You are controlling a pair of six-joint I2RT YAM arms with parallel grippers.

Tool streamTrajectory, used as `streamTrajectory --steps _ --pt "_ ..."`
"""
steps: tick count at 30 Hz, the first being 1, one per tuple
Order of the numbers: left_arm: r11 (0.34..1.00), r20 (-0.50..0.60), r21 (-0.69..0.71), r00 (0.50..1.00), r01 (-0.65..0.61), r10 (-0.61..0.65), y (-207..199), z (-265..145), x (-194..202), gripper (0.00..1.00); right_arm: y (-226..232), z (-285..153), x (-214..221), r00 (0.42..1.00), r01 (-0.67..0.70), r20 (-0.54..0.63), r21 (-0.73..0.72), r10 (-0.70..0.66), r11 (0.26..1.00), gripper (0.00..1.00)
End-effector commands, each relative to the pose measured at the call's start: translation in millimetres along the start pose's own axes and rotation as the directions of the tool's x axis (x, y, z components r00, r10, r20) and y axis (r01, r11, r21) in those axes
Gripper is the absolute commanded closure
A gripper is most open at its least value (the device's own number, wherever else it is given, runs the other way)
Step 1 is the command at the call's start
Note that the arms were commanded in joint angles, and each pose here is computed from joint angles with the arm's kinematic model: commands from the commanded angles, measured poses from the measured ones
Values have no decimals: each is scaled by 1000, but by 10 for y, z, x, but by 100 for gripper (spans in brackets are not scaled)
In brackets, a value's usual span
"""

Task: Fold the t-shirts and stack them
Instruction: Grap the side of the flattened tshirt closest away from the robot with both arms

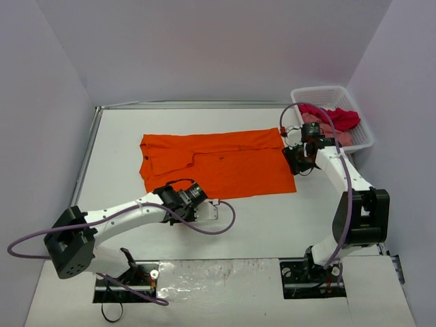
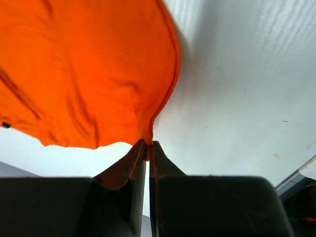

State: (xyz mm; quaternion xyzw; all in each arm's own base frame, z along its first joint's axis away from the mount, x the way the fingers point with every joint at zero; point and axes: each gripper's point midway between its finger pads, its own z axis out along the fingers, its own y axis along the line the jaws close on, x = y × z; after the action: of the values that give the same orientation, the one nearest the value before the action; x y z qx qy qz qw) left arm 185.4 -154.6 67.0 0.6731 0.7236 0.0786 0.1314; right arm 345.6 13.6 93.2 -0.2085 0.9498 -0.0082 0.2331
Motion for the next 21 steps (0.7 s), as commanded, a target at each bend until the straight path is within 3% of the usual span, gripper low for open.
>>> streamTrajectory --steps 1,6,14,21 --pt "993 15 -106 999 51 -49 216 -181 2 98 71 -209 98 991 132 25 -41 -132 990 63" --pt "975 85 -168 988 145 -132 424 -252 18 98 97 -422 151 962 270 51 -35 -268 962 62" --pt "929 154 -244 957 276 -244 825 -413 150 98 109 -332 694 868 469 -148 -77 -475 880 64" --pt "921 168 -233 946 313 -279 938 -475 146 98 113 -120 1060 800 539 -228 -130 -555 832 65"
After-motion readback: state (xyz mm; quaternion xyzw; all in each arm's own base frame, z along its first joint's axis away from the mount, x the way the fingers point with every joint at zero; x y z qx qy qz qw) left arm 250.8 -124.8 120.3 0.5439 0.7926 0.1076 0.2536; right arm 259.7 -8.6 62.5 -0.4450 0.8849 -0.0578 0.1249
